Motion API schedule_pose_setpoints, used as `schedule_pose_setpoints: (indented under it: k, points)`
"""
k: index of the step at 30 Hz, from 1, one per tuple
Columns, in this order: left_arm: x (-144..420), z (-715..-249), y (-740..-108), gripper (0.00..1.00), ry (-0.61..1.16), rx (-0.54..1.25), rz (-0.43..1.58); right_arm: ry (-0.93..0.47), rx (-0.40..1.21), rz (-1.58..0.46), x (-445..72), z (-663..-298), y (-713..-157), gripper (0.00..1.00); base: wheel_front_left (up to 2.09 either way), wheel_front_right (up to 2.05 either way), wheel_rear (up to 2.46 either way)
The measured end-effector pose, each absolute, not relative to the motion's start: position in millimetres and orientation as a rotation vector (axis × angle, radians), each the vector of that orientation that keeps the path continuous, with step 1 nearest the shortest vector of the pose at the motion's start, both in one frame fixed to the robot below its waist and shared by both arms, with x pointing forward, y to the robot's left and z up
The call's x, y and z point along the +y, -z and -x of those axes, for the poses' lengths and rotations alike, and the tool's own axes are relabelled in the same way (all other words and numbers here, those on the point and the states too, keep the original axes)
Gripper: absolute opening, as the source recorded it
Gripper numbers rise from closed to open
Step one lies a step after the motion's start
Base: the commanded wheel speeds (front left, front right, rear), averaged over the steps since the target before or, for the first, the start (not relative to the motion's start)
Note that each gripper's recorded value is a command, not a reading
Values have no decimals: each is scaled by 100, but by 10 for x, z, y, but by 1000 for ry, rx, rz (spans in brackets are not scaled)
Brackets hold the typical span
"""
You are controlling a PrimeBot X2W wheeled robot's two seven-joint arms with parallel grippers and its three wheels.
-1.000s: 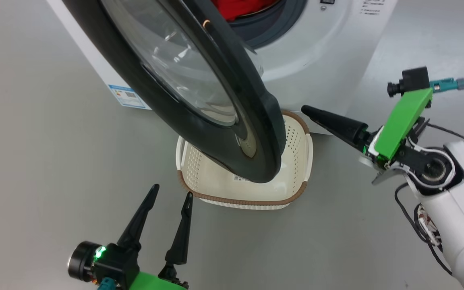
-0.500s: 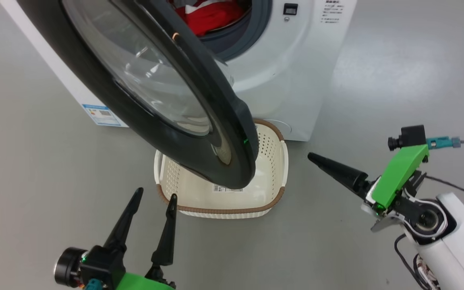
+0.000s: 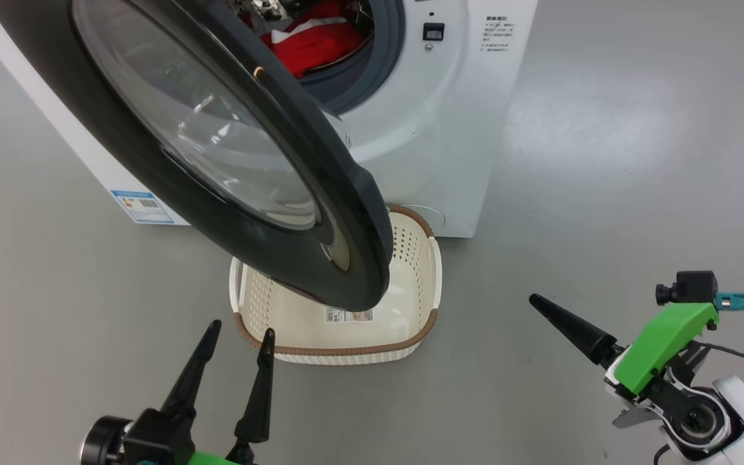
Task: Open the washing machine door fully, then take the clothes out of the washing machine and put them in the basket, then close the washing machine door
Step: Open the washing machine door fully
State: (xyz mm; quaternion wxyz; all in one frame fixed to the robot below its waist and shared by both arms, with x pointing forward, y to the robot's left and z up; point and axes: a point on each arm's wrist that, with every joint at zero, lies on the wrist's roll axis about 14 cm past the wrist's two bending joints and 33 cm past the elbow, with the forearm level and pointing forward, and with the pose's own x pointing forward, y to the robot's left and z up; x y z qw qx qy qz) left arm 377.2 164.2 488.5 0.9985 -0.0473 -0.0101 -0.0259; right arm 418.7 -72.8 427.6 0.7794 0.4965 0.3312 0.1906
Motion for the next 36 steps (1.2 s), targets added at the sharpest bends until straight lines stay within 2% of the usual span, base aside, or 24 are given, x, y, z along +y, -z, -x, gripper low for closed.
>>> schedule_pose_setpoints:
  k: [14,28,36]
  points:
    - [1635,-3731,-4884,100,55,-19,93,-317,618,-914,-1003,-4014,-4121,100,0,0,0]
    - [1625,-3680,-4840,100,56,-5,91,-341,467,-642,-1074,-3850,-4041,100,0,0,0]
    - [1625,-3684,-4833,100,56,-3,91,-342,378,-547,-1164,-3945,-4132,100,0,0,0]
